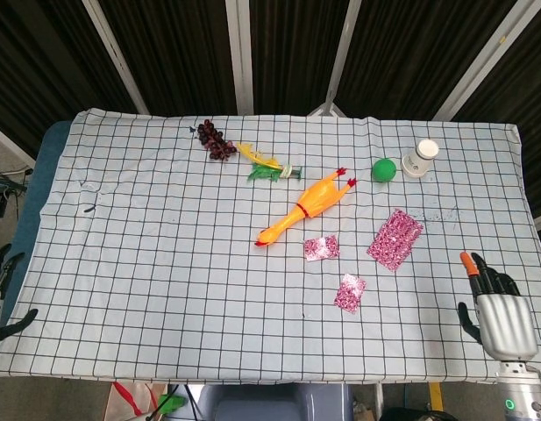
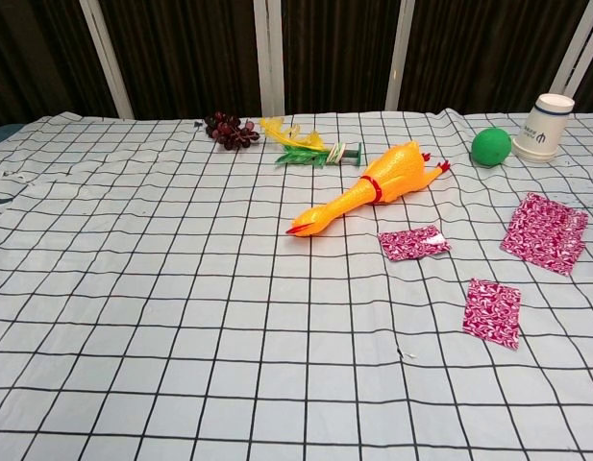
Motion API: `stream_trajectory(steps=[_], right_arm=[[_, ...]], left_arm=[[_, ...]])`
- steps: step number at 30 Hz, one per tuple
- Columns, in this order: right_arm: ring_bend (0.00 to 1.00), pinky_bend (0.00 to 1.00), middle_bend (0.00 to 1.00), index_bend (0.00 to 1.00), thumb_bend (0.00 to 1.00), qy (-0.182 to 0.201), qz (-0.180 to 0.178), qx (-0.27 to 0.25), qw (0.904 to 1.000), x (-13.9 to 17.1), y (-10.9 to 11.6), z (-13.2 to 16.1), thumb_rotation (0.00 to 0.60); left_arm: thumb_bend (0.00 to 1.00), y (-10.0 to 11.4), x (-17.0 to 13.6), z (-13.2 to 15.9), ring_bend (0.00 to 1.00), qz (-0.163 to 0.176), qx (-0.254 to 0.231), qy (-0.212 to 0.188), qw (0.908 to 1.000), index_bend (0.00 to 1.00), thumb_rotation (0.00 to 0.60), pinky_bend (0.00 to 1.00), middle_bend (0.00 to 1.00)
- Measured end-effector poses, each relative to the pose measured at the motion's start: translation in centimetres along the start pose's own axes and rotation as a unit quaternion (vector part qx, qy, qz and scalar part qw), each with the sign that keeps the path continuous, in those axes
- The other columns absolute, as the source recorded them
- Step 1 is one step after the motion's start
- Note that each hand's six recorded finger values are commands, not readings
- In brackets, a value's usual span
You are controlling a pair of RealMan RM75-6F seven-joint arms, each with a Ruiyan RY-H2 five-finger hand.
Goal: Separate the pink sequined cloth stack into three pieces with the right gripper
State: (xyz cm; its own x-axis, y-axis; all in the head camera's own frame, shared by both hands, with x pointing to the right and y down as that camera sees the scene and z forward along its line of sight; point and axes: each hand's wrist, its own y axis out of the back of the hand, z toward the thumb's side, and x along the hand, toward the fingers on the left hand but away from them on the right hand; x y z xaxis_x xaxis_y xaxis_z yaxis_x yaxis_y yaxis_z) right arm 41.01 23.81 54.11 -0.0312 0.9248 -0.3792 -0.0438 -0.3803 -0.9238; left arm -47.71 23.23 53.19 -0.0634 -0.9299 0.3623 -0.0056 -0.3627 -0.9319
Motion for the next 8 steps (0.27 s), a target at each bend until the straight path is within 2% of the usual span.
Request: stream_trajectory(steps=[8], right_arm=[[0.16, 0.20, 0.10, 0.03, 0.48, -0.003, -0.016, 0.010, 0.9998, 0.4, 0.8, -1.6, 0.600]], left_arm=[[0.27, 0.3, -0.1, -0.2, 0.04, 0.005, -0.003, 0.001, 1.0000, 0.15, 0.600, 0.10, 0.03]])
